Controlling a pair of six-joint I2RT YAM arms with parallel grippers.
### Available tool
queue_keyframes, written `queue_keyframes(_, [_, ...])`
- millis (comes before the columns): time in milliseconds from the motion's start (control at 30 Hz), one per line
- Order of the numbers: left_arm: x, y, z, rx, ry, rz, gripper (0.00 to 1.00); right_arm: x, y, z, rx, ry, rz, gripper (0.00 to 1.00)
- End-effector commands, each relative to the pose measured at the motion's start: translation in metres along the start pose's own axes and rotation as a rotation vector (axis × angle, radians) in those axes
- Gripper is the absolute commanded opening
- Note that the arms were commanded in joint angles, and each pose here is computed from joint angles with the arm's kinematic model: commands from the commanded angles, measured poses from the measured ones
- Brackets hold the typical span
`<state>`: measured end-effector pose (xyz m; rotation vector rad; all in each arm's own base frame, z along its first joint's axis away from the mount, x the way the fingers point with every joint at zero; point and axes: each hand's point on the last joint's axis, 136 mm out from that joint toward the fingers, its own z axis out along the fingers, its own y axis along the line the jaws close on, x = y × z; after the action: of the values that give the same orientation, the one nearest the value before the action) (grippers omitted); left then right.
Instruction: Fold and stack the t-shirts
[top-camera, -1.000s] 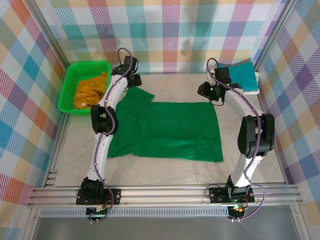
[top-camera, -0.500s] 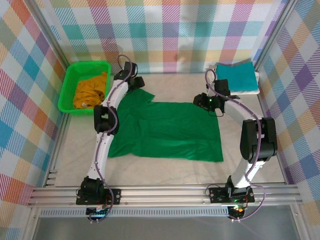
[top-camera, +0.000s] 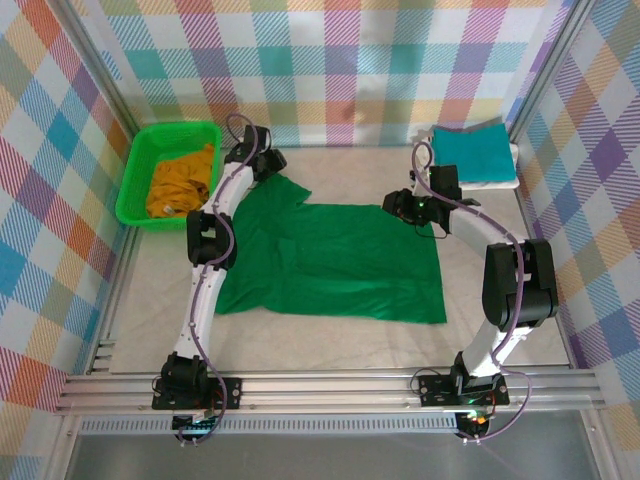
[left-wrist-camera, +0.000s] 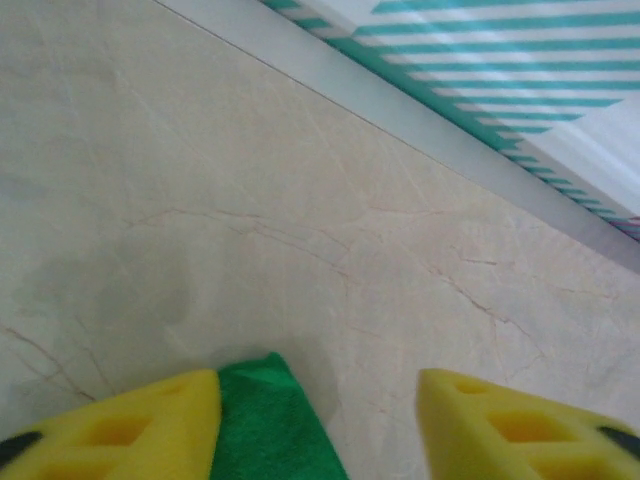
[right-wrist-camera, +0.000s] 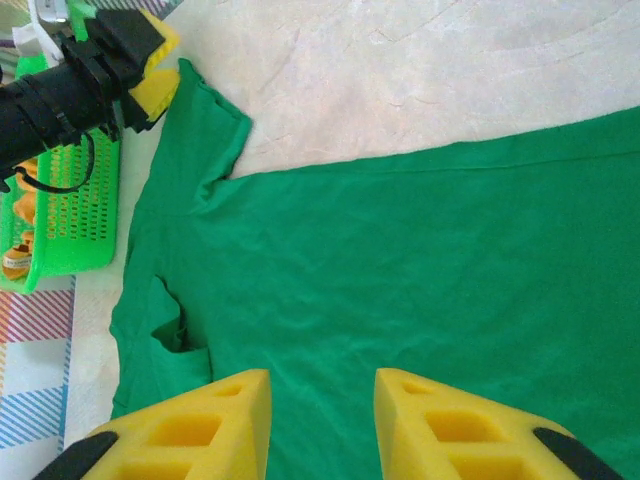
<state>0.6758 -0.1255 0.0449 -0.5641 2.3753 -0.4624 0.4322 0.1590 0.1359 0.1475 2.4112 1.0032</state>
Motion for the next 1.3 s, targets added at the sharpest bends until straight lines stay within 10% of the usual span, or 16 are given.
queue_keyframes(0, [0.033, 0.012, 0.013, -0.017, 0.113, -0.012, 0.42, -0.010, 0.017, -0.010, -0.040, -0.038, -0.043, 0.33])
queue_keyframes(333, [0.079, 0.016, -0.007, -0.126, 0.245, 0.153, 0.00, -0.011, 0.014, -0.009, -0.022, -0.032, -0.038, 0.34])
queue_keyframes(767, [0.030, -0.024, -0.087, -0.118, 0.076, 0.204, 0.00, -0.020, -0.014, -0.003, 0.086, -0.018, 0.018, 0.34])
queue_keyframes(1267, [0.071, -0.037, -0.138, -0.128, 0.109, 0.255, 0.00, -0.023, -0.012, -0.002, 0.077, -0.005, 0.029, 0.34])
